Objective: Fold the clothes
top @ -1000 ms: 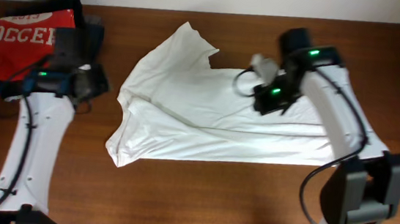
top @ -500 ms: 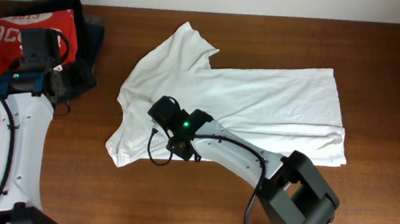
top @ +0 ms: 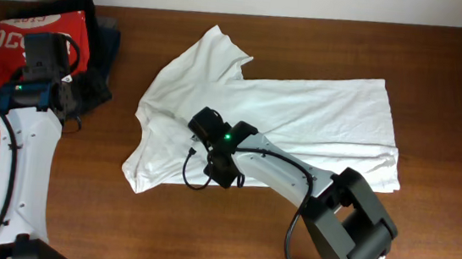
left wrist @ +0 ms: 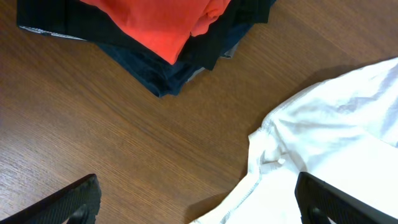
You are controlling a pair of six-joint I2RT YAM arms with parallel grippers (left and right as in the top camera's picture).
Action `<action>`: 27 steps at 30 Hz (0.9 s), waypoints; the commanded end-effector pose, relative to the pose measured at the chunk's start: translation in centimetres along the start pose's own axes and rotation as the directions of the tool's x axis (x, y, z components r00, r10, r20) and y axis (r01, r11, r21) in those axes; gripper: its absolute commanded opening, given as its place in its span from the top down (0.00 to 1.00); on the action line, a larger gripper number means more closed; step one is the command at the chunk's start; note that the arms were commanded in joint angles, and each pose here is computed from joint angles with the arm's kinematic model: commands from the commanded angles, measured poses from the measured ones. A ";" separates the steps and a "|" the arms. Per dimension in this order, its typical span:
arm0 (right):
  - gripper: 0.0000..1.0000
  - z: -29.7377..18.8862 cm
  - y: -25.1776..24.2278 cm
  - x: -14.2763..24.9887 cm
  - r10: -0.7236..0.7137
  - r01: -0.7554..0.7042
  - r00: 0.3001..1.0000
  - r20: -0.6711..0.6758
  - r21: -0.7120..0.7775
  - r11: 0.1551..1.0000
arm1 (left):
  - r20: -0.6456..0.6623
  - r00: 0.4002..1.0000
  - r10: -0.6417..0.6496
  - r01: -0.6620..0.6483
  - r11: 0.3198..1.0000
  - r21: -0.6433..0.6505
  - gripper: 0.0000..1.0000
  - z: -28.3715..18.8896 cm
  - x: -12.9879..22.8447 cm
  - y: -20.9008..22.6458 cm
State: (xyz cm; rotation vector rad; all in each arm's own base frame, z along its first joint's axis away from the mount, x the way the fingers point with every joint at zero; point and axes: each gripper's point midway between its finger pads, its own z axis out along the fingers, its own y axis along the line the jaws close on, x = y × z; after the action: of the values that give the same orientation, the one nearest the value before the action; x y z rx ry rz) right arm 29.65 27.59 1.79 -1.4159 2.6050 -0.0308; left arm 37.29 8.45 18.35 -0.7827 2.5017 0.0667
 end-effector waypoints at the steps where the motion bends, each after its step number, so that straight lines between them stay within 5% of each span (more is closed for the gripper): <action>1: 0.96 1.4 -0.6 1.3 0.058 -0.059 0.998 -0.016 -0.011 0.998 | -0.005 1.000 -0.003 0.003 1.000 0.001 0.01 0.1 0.1 0.0; 15: 0.96 1.9 -5.7 2.1 0.264 -0.264 0.964 0.022 0.017 0.964 | -0.005 1.000 -0.003 0.003 1.000 0.001 0.01 0.1 0.1 0.0; 27: 0.95 1.9 -7.1 0.6 0.277 -0.282 0.956 0.099 0.036 0.959 | -0.005 1.000 -0.003 0.003 1.000 0.001 0.00 0.1 0.1 0.0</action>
State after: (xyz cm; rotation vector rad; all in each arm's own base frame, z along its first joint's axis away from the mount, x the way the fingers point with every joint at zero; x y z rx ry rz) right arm 35.34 23.61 0.89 -1.0234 2.6720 0.0132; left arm 37.29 8.44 18.35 -0.7826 2.5018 0.0662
